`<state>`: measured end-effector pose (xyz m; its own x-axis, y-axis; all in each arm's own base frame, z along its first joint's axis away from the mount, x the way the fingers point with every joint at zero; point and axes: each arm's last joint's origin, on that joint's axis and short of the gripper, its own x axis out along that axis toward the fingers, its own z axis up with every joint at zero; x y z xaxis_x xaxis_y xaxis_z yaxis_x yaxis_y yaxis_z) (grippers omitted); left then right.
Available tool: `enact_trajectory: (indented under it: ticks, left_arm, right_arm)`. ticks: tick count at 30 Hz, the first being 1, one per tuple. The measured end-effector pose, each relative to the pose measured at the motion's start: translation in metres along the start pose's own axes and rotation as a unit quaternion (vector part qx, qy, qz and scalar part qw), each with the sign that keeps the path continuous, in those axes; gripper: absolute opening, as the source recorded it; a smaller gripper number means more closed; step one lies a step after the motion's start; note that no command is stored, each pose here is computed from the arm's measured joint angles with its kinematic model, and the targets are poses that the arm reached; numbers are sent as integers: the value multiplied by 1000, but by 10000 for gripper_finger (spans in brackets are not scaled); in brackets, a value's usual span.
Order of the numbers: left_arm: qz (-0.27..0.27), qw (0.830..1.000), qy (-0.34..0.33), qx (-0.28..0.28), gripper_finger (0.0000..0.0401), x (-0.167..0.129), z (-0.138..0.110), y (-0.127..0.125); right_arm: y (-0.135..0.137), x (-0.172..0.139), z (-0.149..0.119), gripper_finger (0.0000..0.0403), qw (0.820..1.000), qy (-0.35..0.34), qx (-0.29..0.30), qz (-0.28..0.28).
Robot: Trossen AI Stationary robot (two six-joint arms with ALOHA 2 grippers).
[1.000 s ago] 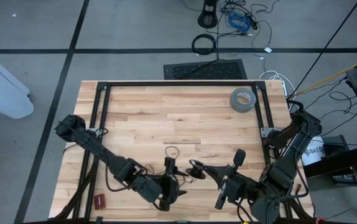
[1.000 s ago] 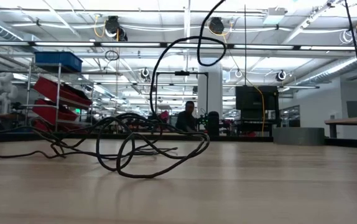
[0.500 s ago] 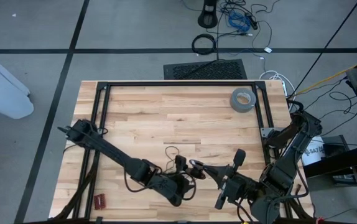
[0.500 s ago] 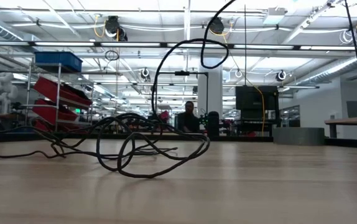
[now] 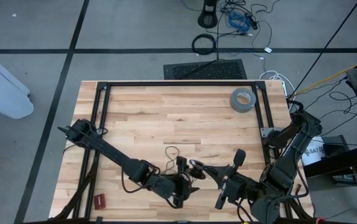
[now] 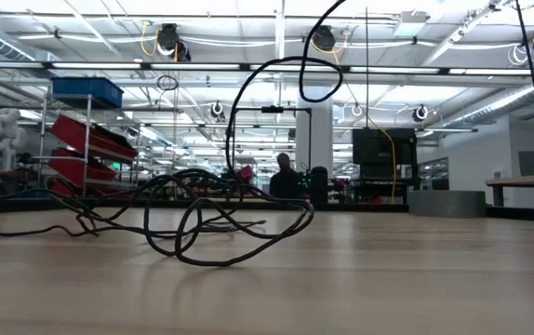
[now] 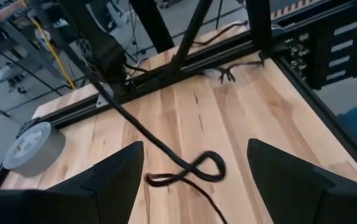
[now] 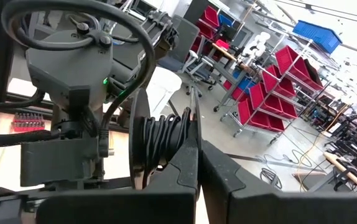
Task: Coil cords
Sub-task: Coil the black wire onto the spool
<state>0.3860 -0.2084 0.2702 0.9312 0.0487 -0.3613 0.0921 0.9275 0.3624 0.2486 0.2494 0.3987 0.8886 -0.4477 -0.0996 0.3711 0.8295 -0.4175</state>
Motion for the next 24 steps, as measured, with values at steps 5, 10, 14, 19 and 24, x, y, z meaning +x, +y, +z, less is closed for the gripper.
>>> enact_trajectory:
  ticks: [5,10,14,19,24]
  left_arm:
    - [3,1000,1,4,276,-1,0,-1]
    - [7,1000,1,13,228,-2,1,0]
    - [8,1000,4,16,190,-4,2,1]
    - [7,1000,4,16,152,-9,5,4]
    - [5,1000,5,18,126,-11,5,3]
  right_arm:
    - [0,0,0,0,1000,0,-2,0]
    - [0,0,0,0,1000,0,-2,0]
    - [0,-1,0,0,1000,-1,-2,1]
    - [0,-5,0,0,1000,-3,-2,-5]
    - [0,-10,1,0,1000,-6,0,-3]
